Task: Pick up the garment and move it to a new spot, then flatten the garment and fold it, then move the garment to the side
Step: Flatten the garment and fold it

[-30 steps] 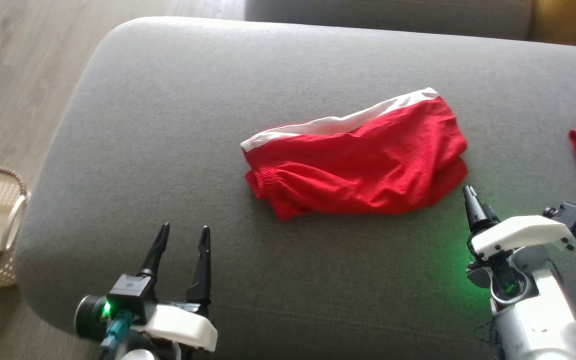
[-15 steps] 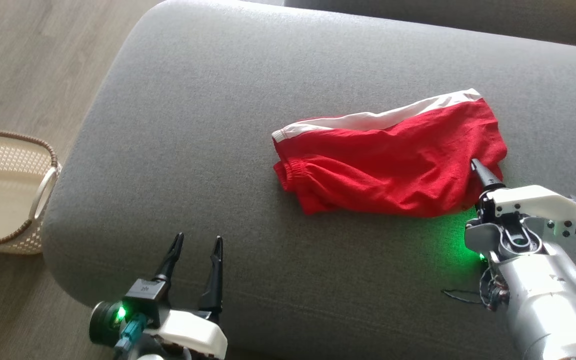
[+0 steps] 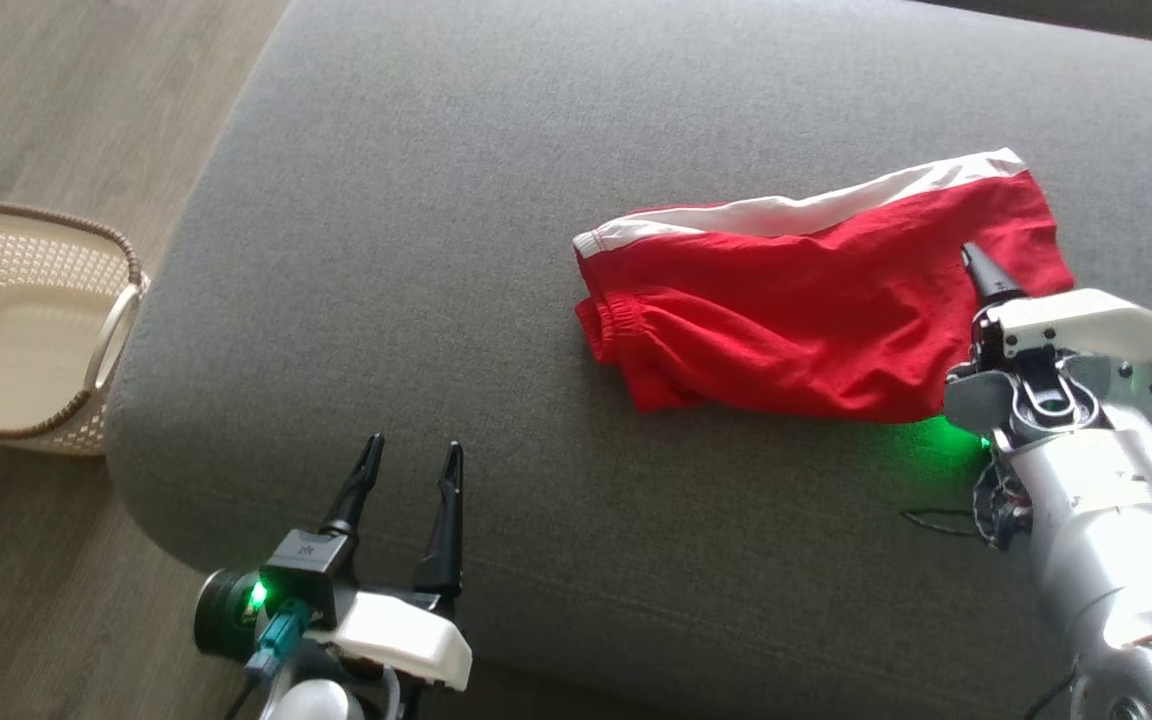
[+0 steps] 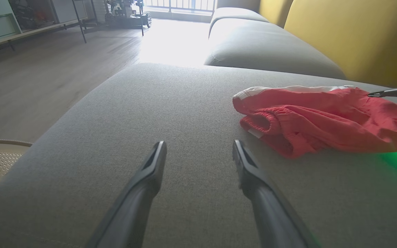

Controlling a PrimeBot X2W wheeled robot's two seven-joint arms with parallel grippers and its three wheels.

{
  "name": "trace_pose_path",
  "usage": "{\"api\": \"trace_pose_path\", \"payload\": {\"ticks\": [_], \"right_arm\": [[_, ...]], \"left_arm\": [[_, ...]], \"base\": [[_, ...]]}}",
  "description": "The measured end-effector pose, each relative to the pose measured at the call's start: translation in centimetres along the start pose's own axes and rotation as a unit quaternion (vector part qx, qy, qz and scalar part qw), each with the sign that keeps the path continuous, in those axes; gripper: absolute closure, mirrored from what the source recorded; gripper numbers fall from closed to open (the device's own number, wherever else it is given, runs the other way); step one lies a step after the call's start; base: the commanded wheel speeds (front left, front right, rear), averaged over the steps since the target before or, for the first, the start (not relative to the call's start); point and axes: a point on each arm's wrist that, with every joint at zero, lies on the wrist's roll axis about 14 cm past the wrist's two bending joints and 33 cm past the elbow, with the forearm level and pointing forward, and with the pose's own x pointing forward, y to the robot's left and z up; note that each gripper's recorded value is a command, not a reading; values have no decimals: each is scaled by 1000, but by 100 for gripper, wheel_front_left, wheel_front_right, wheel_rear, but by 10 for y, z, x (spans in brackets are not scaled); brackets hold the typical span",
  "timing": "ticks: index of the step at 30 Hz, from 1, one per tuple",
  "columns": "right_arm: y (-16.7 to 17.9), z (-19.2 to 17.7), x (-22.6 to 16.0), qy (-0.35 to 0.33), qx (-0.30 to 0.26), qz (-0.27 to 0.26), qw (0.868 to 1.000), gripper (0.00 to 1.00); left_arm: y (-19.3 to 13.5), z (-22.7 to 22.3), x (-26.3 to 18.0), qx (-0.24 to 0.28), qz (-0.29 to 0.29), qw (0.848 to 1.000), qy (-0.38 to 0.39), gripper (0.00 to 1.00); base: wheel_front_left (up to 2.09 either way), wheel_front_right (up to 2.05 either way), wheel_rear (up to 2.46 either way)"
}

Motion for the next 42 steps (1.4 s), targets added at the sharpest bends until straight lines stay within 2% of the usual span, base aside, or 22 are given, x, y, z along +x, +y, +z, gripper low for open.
{"api": "trace_pose_path", "payload": {"ticks": [2, 4, 11, 16, 24, 28, 36, 39, 42], "right_arm": [[2, 0, 3, -3, -5, 0, 1000, 4], [3, 2, 3, -10, -5, 1, 1000, 100], [2, 17, -7, -50, -4, -1, 999, 100], [-10, 29, -22, -79, -25, -9, 997, 100], [-48, 63, -59, -146, -120, -52, 981, 100], [-54, 71, -72, -156, -140, -60, 976, 100], [-78, 97, -95, -195, -117, -89, 970, 100], [-71, 99, -96, -203, -116, -79, 969, 100], [-48, 96, -93, -208, -130, -46, 968, 100]], "left_arm": [[1, 0, 1, 1, 2, 1000, 1, 0], [1, 1, 2, -2, 3, 1000, -1, 0], [-4, 3, 1, -4, -4, 1000, -5, 0], [-10, 8, 2, -6, -16, 1000, -14, 0], [-20, 15, 1, -9, -34, 999, -28, 0], [-23, 13, -4, -11, -40, 999, -27, 0], [-28, 12, -6, -13, -48, 998, -28, 0], [-30, 13, -7, -13, -51, 998, -30, 0], [-30, 14, -8, -13, -52, 998, -32, 0]], "base": [[0, 0, 0], [0, 0, 0], [0, 0, 0], [0, 0, 0], [0, 0, 0], [0, 0, 0], [0, 0, 0], [0, 0, 0], [0, 0, 0]]}}
